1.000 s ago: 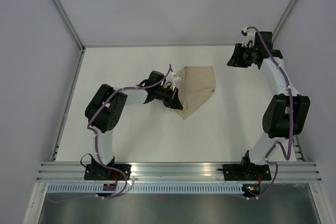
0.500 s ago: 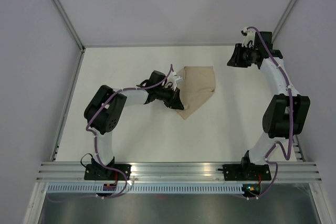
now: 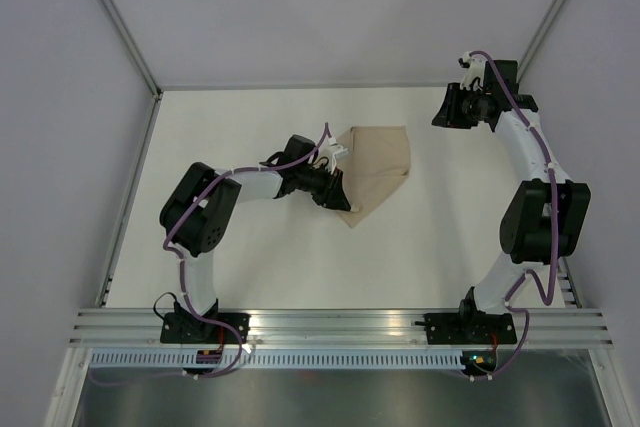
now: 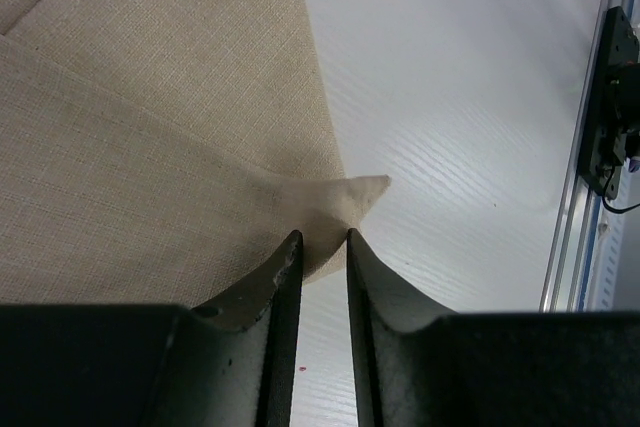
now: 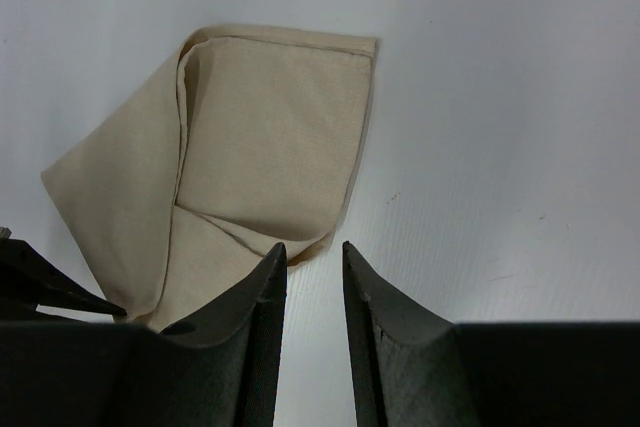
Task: Fold the napkin, place the utensils inside, and roll it up
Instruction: Fold the napkin
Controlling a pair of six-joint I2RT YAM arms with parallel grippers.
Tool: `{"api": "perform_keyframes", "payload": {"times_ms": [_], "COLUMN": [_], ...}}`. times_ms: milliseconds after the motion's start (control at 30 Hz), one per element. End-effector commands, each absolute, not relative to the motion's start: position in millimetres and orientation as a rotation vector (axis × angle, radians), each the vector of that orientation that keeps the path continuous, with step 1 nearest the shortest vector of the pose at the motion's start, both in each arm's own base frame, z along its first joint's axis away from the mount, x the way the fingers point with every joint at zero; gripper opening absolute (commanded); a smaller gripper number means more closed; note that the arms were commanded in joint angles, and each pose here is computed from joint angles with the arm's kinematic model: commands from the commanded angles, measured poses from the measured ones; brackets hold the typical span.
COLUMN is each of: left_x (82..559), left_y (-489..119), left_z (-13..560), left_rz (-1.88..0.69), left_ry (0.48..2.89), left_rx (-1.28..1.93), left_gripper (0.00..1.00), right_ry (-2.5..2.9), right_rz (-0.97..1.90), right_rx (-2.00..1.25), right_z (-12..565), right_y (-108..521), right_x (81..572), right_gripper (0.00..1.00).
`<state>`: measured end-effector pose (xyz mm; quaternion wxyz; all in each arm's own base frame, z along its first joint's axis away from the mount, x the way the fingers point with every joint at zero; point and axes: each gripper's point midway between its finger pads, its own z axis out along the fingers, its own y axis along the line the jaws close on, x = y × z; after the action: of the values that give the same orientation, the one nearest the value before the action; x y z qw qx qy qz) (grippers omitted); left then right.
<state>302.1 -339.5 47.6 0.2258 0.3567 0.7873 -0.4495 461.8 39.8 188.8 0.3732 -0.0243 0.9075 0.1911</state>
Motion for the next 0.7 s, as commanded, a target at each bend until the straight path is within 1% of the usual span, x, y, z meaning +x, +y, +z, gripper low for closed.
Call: {"api": "perform_keyframes", "payload": {"times_ms": [0,133,300,667], "left_x": [299.4,294.8,296.7,322.1], "left_y": [-346.7,-346.4,-347.1,-360.0], "left_z": [71.3,72.7,71.7,86.6], "left_rz": [-1.265,-1.288,-1.283,-1.243], "left_ry": [2.061,2.056,2.059,2.019], "left_rx": [1.061,1.071,1.068,1.003], "left_gripper": [0.3,0.33,0.34,0.34], "right_ry": [2.306,2.304,2.304,2.307], "right_rz": [0.466,0.464,0.462,0.457], "right_rx": [-0.052,-0.054,-0.056,-0.056], "right_z": [198.1,198.2,198.7,197.3], "right_y": [38.9,39.4,40.3,40.2], "right_x": [461.4,462.1,461.9,461.5], "right_gripper": [0.35,0.35,0.35,0.35]}}
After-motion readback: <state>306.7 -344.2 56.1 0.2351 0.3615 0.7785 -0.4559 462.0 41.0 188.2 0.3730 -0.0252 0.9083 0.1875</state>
